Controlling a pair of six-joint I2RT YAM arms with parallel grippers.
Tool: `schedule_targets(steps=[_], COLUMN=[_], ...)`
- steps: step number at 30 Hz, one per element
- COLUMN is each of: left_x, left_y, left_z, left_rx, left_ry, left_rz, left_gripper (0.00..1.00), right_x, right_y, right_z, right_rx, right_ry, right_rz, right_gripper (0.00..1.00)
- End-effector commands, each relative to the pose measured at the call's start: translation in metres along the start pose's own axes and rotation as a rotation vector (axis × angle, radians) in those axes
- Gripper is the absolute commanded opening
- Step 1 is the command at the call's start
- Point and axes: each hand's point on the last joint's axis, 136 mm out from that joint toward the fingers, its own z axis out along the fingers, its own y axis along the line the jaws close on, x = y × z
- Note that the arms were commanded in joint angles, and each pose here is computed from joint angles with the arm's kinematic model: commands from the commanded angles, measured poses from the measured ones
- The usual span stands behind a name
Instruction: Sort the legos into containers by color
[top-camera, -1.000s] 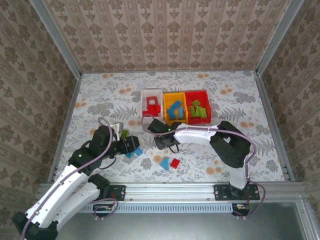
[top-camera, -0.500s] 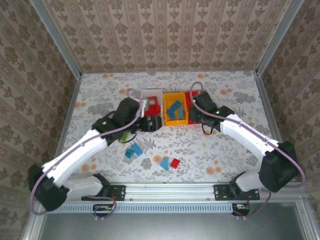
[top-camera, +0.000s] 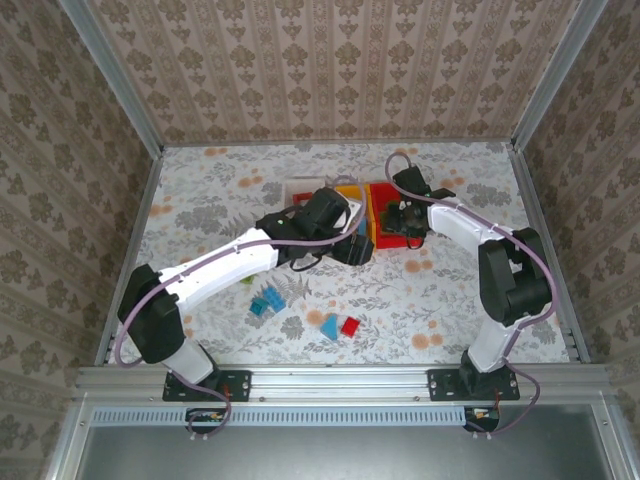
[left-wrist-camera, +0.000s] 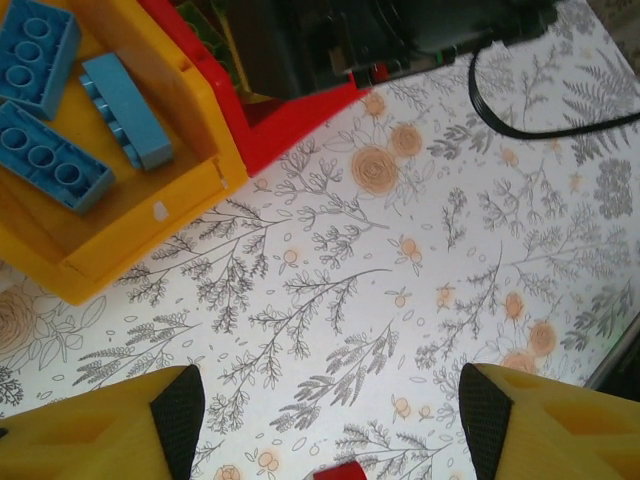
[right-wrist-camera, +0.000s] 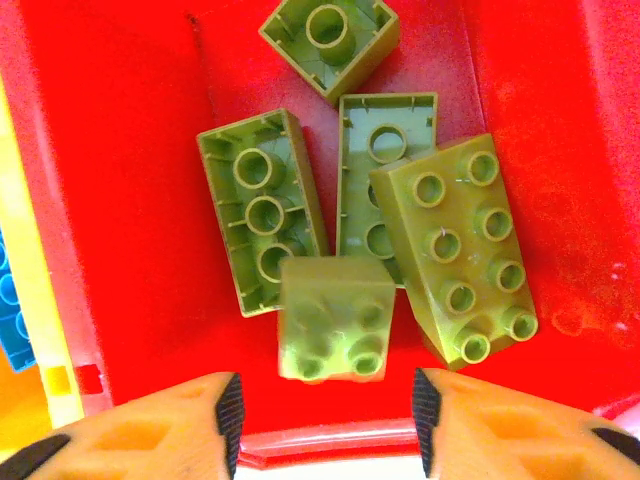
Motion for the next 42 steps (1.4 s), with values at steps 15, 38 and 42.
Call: schedule_targets(steps=[15, 38, 42], left_x=[0.139, 0.193, 0.199], left_y=[-0.016, -0.007, -0.008], left_z=[0.030, 0.066, 0.069], left_rx=[-0.104, -0.292, -0.287], left_ry=[0.516, 0.806, 0.835], left_rz=[0.269, -0.014, -0.030], left_gripper=[0.75, 0.73, 0.71], right_x=[0.036, 0.161, 0.163], right_y=[-0.007, -0.033, -0.036], right_z=[-0.127, -0.164, -0.166], right_rx=[-0.173, -0.339, -0.319], right_ry=[-0.205, -0.010, 0.000], right_rz=[-0.011, 0.000, 0.017], right_gripper=[0.71, 0.76, 0.76])
